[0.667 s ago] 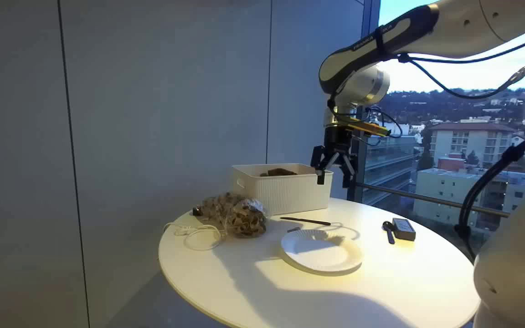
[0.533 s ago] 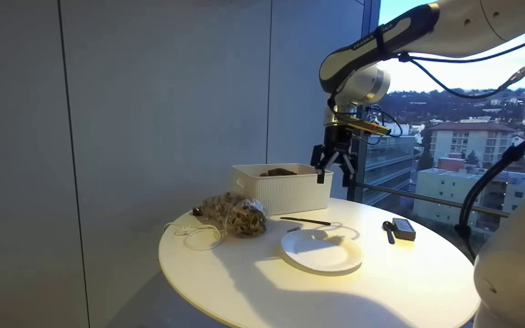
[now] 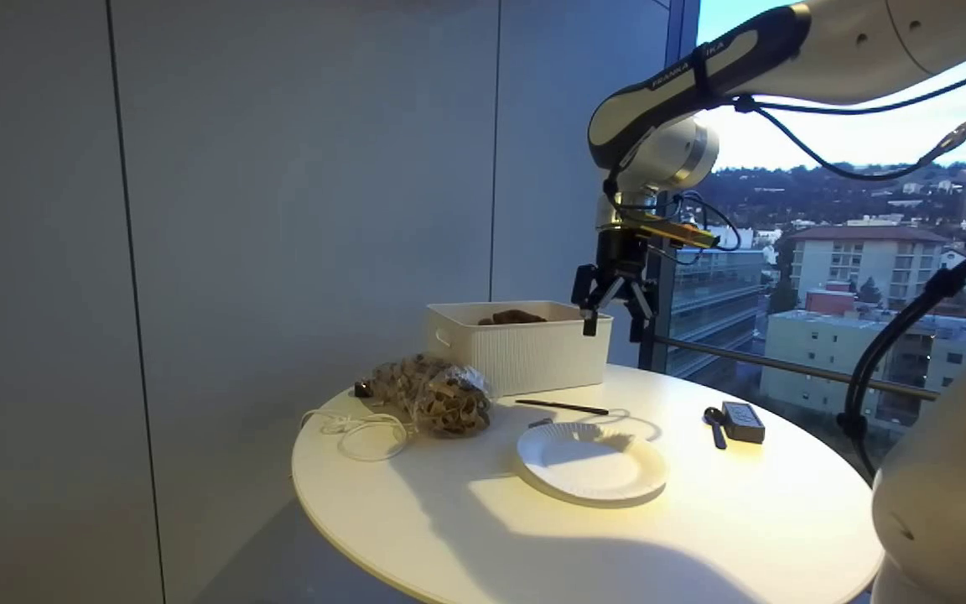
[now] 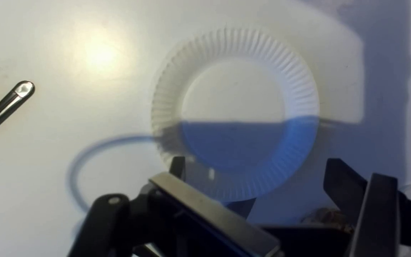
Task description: Move the white plate backwards then put some rubber bands on the plate.
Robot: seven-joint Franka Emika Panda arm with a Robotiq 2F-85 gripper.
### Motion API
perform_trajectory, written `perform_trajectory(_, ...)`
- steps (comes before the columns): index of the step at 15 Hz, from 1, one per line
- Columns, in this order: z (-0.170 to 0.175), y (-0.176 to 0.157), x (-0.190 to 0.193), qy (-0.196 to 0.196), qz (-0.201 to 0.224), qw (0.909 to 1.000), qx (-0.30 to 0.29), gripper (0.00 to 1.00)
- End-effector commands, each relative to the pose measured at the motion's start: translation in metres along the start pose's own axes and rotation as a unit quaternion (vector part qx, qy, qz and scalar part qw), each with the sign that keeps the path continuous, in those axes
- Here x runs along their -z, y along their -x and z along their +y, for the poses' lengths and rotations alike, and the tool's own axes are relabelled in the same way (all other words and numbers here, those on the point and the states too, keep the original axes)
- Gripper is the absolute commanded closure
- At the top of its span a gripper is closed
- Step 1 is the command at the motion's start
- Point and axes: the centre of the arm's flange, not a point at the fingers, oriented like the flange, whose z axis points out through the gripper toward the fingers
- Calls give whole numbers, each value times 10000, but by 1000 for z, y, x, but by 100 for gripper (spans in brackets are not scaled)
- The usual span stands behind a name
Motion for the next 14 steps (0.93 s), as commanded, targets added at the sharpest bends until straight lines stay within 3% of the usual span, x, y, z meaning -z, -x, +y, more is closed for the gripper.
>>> perform_trajectory(1,0,0,0,0,0,10000,0,0)
perform_trajectory(4,0,0,0,0,0,10000,0,0)
perform_trajectory(6,-7,-5,14,-211,-270,9987,384,0)
perform_trajectory(11,-53,-7,-54,-481,-1217,9846,1160,0)
perform_trajectory(14,-81,-14,-105,-540,-1630,9772,1250,0)
